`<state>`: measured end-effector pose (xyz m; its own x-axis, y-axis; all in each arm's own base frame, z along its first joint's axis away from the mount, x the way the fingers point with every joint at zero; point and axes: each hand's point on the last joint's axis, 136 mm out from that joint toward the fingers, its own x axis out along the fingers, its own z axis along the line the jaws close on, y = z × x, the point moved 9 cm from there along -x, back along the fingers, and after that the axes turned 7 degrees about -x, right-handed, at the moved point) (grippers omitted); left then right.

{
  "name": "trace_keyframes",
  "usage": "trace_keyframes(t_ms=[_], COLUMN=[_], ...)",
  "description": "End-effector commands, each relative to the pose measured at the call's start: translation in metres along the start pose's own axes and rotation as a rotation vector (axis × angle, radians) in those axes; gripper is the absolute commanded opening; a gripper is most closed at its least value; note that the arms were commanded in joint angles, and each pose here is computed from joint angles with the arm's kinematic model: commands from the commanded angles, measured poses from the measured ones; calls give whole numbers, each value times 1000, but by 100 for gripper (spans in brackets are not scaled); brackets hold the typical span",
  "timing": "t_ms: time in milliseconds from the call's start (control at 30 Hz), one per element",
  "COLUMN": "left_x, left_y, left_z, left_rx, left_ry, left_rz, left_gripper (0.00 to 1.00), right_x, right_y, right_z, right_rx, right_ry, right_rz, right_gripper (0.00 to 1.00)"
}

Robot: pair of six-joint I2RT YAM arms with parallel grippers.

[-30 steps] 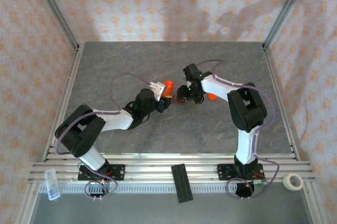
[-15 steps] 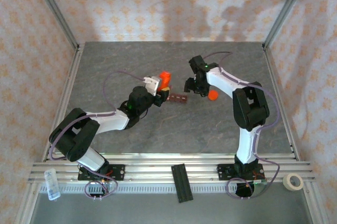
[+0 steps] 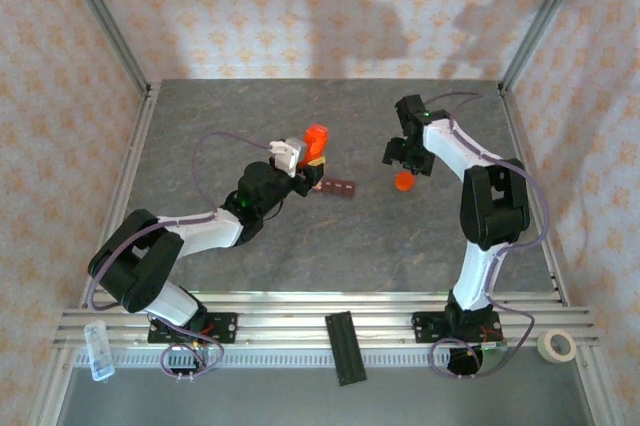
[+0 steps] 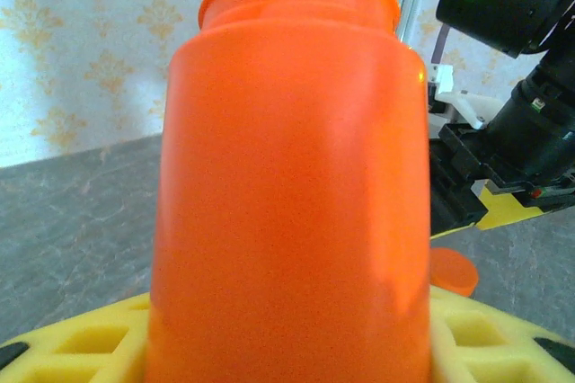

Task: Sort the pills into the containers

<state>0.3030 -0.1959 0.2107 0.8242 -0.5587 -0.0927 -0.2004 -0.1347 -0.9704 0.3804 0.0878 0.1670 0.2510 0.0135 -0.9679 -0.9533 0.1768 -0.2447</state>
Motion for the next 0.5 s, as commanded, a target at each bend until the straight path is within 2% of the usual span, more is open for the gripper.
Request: trace_keyframes(t_ms=[0, 233, 467], left_x=[-6, -9, -9], left_y=[-37, -34, -32], left_z=[-8, -9, -10], left_rx=[45, 57, 44], left_ry=[47, 59, 69], left_rz=[-178, -116, -102], left_gripper=[0, 0, 0], right_x=[3, 23, 35], right_y=[-6, -6, 2], right_z=[-8, -7, -11], right_rx=[-28, -60, -75], right_ry=[68, 86, 99], right_rz=[26, 85, 118], right_gripper=[79, 79, 73])
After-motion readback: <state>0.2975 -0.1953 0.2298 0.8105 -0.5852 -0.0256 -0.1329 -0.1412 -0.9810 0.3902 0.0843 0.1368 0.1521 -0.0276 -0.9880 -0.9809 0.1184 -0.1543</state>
